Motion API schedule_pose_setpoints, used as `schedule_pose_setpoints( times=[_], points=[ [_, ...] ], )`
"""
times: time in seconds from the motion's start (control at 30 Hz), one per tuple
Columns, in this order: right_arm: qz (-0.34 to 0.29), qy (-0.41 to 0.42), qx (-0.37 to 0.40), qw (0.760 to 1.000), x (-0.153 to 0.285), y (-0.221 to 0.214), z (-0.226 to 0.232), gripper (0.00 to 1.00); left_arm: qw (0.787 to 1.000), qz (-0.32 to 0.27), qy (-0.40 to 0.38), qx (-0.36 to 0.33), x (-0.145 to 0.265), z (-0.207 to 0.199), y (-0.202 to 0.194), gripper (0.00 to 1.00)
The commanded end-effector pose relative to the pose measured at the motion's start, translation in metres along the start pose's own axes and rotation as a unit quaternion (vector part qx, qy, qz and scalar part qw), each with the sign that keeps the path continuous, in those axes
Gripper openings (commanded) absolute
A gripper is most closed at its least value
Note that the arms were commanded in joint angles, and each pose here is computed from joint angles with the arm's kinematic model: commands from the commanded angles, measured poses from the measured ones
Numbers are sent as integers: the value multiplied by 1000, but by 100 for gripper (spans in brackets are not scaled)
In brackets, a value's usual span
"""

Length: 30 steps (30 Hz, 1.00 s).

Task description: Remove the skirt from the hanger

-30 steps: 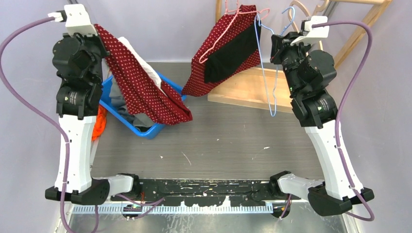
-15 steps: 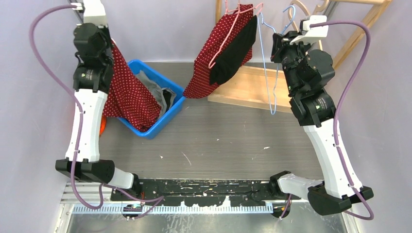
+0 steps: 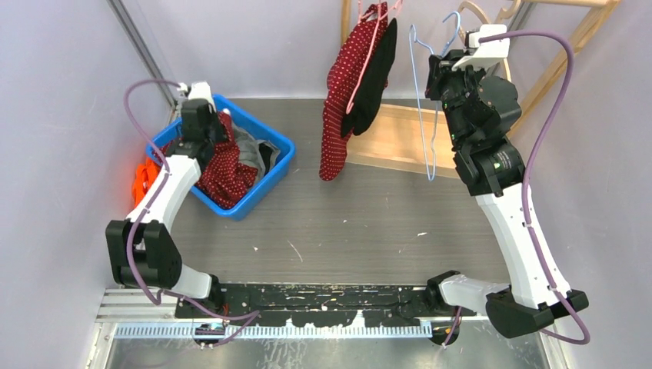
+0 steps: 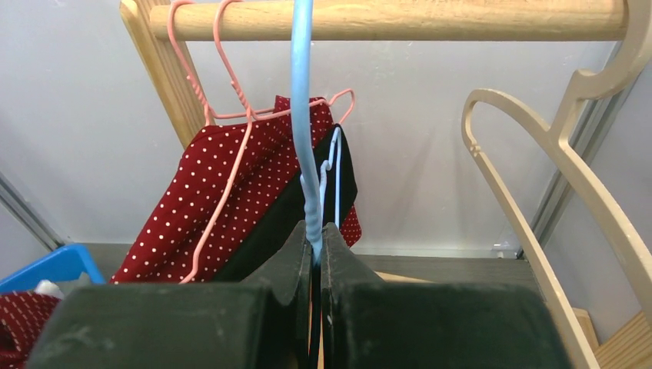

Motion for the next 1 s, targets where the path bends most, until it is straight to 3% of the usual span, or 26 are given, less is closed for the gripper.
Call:
schedule_pose_setpoints(
  times=[0.0,0.1,0.23,0.37,0.43,0.47,0.83,0.97],
  points=[
    [-44,-14,5,999,4,32,-9,1,986,5,-98,135,3,-34,-27,0],
    [-47,-17,10,999,3,35,-9,1,971,31,-181,155,5,-70,-49,0],
    [-47,-18,20,999,0,36,-10,1,966,68,-207,138,9,-94,-72,3],
    [-37,-41,36,998,-7,35,-16,1,972,72,-184,127,6,-88,-74,25],
    [-38,-47,43,997,-9,37,-19,1,975,61,-174,121,9,-83,-65,43],
    [-39,-50,45,997,-11,38,-20,1,977,52,-171,119,12,-81,-58,47],
    [-57,-90,76,991,-66,41,-31,1,982,-38,-153,107,68,-57,6,52],
    [-76,-111,76,988,-91,45,-43,1,983,-57,-145,100,86,-47,12,57]
  ],
)
Point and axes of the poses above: each gripper's point midway between its finger pads, its own x axis back along the fingers, its own z axis along the line the jaws close on, y = z × x, the point moved 3 cm from there along x, back along the fingers, and after that the axes turned 5 degrees about x, right-handed, at the moved point
